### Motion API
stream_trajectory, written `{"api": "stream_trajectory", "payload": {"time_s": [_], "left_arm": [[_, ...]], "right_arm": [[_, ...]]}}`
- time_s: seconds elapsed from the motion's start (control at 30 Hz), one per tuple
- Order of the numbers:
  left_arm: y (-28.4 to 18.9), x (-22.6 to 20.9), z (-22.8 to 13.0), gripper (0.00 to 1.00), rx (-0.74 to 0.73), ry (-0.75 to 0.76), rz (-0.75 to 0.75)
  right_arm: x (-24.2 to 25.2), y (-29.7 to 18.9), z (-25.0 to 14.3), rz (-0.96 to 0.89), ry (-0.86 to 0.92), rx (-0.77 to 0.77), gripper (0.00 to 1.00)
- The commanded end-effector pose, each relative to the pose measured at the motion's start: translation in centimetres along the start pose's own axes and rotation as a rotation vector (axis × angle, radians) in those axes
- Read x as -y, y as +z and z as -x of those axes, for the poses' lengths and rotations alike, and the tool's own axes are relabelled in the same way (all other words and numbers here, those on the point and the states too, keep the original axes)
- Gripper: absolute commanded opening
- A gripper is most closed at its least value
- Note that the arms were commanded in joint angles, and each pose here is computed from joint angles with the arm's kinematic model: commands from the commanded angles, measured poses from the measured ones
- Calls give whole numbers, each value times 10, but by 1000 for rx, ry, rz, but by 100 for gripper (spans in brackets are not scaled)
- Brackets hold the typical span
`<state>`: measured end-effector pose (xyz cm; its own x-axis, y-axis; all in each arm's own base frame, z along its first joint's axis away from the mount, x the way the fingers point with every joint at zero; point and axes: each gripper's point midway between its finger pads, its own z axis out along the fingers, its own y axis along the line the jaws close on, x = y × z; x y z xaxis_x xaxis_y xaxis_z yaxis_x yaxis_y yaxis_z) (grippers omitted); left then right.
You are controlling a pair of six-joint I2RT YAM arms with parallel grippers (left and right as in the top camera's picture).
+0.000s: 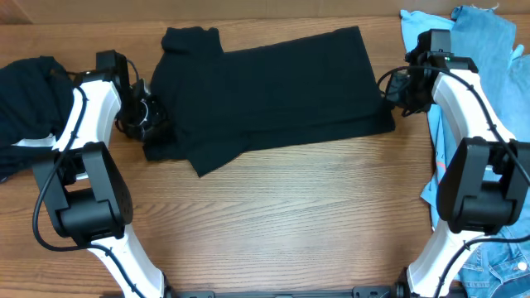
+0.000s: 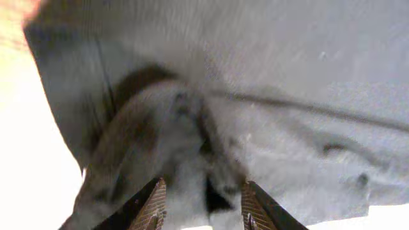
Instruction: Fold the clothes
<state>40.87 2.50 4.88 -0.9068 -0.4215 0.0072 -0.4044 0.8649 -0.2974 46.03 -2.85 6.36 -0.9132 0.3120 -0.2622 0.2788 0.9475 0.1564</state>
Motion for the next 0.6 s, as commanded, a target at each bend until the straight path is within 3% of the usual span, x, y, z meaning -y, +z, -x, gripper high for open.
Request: {"api": "stream_trajectory", "payload": {"time_s": [0.0,0.07,0.13,0.3,0.57], "left_arm": [[-13,-2,-23,43,-66,-22,30],[-14,-2,-47,47,-158,-28,56],[5,6,-100,57,-329,66,89],[34,20,-142,61,-432,206,27],[60,26,-126,57,-321,253,12]], "right_arm": [[4,15,-5,2,6,-43,37],[5,19,-10,-3,8,-60,37],[10,29,-24,-10,11,-92,38],[10,30,-25,-11,13,-96,38],[10,30,-25,-11,13,-96,38]]}}
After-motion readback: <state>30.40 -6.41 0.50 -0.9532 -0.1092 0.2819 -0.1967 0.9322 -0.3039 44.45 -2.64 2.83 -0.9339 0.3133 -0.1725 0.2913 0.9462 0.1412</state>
